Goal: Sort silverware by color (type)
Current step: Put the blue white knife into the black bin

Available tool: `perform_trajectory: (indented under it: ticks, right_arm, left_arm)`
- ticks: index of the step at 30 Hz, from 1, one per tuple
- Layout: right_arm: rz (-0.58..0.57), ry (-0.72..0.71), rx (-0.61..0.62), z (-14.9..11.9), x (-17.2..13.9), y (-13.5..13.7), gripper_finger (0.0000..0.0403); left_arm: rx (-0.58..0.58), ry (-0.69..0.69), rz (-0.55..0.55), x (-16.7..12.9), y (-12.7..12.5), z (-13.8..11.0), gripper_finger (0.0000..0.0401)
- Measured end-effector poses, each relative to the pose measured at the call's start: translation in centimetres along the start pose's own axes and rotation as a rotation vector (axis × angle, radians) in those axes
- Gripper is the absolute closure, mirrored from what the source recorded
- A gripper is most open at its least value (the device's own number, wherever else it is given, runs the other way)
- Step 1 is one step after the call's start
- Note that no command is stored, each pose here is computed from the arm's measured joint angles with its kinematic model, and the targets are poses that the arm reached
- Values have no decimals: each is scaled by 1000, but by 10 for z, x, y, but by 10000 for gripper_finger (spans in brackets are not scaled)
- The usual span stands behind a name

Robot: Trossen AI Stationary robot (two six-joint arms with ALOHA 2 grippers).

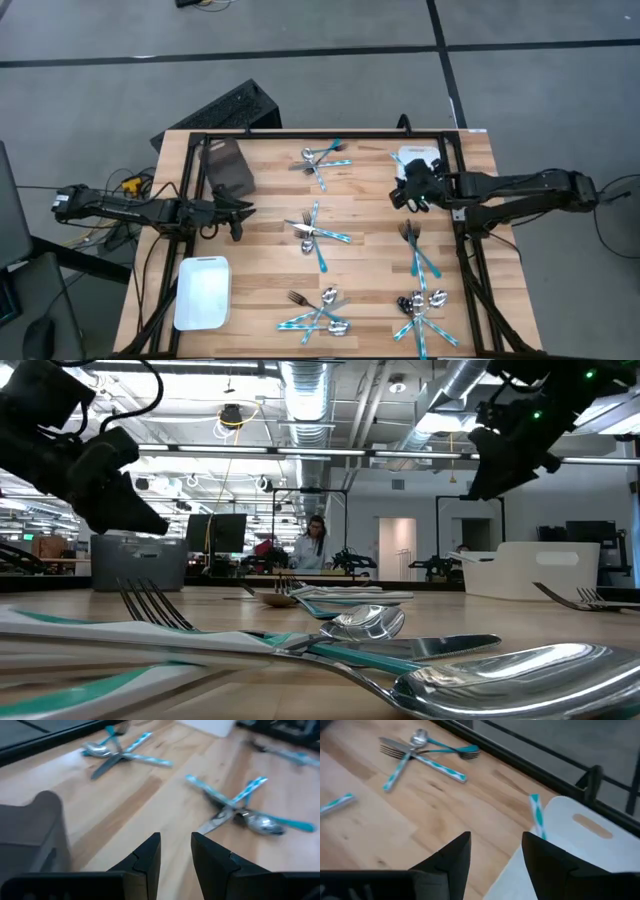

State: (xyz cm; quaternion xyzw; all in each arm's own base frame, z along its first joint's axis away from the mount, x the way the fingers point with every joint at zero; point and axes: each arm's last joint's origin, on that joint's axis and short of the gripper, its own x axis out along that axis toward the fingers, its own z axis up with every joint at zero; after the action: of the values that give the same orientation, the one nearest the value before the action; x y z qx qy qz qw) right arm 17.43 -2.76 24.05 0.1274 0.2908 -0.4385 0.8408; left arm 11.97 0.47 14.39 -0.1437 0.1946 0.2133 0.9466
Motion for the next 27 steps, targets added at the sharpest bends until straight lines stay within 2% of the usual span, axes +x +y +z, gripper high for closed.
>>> perform_trajectory:
  ticks: [6, 11, 18, 23, 27]
  right_arm:
    - [172, -52, 42, -11, -15, 35, 211]
    - [271, -146, 11, -24, -22, 74, 213]
    - [222, -232, 25, -43, -11, 106, 214]
    - [207, -232, 23, -46, -4, 111, 214]
    - [239, -230, 15, -48, -12, 111, 214]
  left_arm:
    - [41, -105, -120, 6, -11, 13, 305]
    - [68, -159, -98, 14, -15, 17, 305]
    - [88, -151, -61, 27, -25, 28, 305]
    - [139, -113, -28, 41, -39, 45, 305]
    - [158, -95, 6, 52, -51, 62, 304]
